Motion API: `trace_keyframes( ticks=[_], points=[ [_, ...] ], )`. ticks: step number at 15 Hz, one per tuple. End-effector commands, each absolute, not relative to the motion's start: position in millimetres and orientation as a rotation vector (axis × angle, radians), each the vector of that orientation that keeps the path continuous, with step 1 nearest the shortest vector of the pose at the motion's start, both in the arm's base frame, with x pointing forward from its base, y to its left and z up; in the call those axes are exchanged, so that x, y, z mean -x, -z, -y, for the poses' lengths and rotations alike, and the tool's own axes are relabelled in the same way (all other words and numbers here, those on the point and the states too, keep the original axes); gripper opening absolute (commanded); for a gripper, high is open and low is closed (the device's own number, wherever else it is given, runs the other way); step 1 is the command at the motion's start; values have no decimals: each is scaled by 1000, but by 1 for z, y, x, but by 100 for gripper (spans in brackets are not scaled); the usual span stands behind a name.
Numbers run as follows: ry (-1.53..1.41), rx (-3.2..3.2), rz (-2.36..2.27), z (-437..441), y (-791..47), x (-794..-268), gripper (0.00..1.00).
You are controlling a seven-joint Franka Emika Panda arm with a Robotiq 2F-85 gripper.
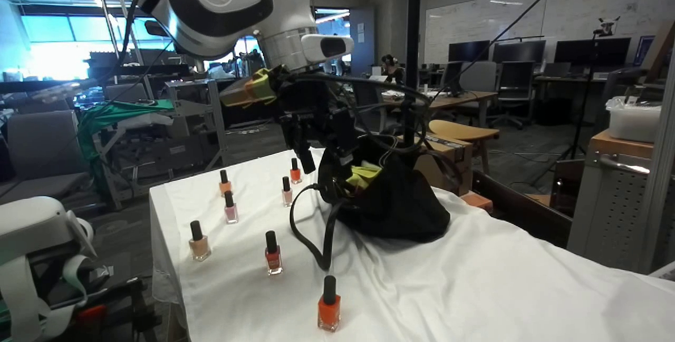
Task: Pick up the nail polish and put them in the bag
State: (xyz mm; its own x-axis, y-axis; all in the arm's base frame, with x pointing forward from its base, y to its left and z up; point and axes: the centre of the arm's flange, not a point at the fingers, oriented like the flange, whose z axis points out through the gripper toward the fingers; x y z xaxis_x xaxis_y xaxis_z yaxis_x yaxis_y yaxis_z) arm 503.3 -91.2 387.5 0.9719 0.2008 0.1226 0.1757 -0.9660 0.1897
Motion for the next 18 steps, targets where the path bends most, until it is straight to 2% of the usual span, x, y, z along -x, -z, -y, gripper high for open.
trace_keyframes(
  ticks=[1,11,18],
  points=[
    [-199,-2944,-199,112,-367,-476,100],
    [-75,-2974,-125,148,-315,-482,100],
    [-116,-2925,187,152,-298,-499,100]
  ],
)
